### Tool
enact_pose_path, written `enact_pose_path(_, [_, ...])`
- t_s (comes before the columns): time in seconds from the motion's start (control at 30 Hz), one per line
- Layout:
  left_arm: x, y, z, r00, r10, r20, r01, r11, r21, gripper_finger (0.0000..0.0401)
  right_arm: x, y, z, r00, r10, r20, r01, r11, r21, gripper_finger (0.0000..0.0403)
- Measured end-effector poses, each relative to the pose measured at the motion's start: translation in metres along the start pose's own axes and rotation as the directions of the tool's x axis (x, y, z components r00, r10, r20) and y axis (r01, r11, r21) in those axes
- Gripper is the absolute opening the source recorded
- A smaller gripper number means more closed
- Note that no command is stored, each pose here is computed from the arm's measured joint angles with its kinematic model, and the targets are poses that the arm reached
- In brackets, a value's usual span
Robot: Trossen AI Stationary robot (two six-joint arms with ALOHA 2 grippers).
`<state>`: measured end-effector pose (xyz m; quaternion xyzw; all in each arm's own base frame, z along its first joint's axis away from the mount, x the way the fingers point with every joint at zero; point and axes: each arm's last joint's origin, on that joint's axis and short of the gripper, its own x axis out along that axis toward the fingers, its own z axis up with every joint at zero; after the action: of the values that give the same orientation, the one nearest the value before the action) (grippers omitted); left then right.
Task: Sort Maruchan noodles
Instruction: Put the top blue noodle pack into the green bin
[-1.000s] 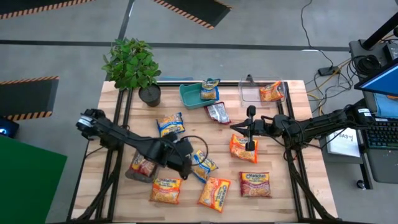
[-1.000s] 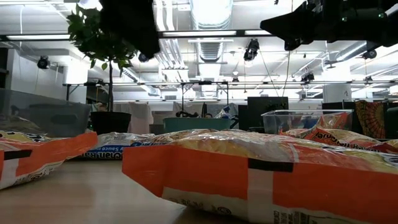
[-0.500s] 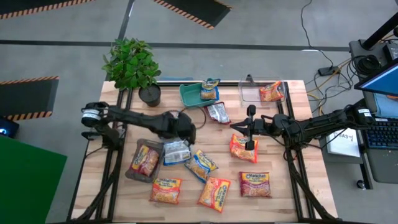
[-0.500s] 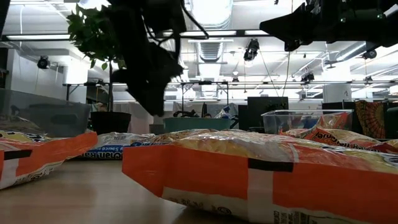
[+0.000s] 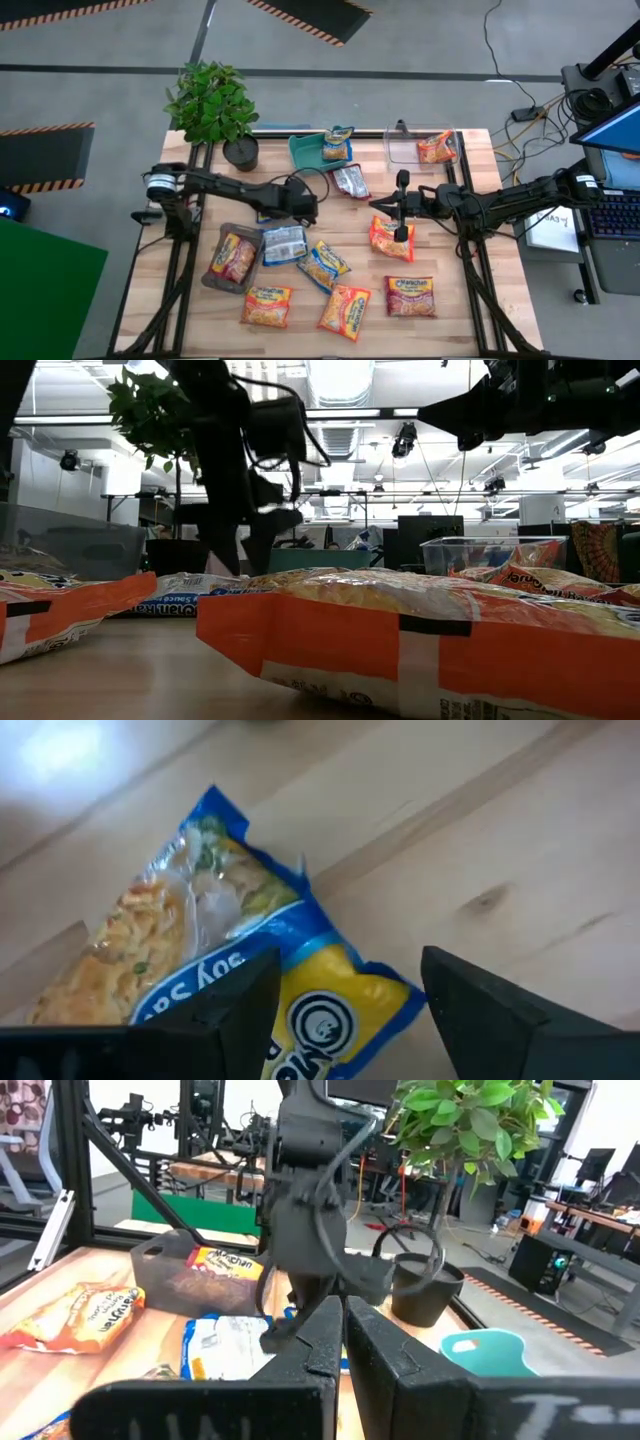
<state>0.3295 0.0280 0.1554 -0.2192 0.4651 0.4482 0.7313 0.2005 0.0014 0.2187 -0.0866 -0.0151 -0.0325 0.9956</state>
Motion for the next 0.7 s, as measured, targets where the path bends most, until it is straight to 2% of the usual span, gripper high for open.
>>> enact_pose_path(0.2, [0.012, -0.004, -0.004, 0.999, 0.038, -0.022, -0.037, 0.999, 0.019, 0.022, 0.0, 0.0, -0.001, 1.0, 0.001, -0.006, -0.001, 1.0, 0.007, 0.0009])
enact_pose_path(0.37, [0.014, -0.002, -0.007, 0.997, 0.078, -0.021, -0.077, 0.996, 0.039, 0.019, 0.0, 0.0, -0.001, 1.0, 0.001, -0.006, -0.001, 1.0, 0.011, 0.0009])
enact_pose_path(0.47, [0.016, -0.002, -0.008, 0.995, 0.09, -0.031, -0.088, 0.994, 0.069, 0.0149, 0.0, 0.0, -0.001, 1.0, 0.001, -0.007, -0.001, 1.0, 0.022, 0.0009])
enact_pose_path(0.7, [0.009, -0.009, -0.008, 0.999, 0.052, -0.016, -0.049, 0.987, 0.152, 0.0016, 0.0, 0.0, -0.002, 1.0, 0.004, -0.019, -0.002, 0.997, 0.082, 0.0009])
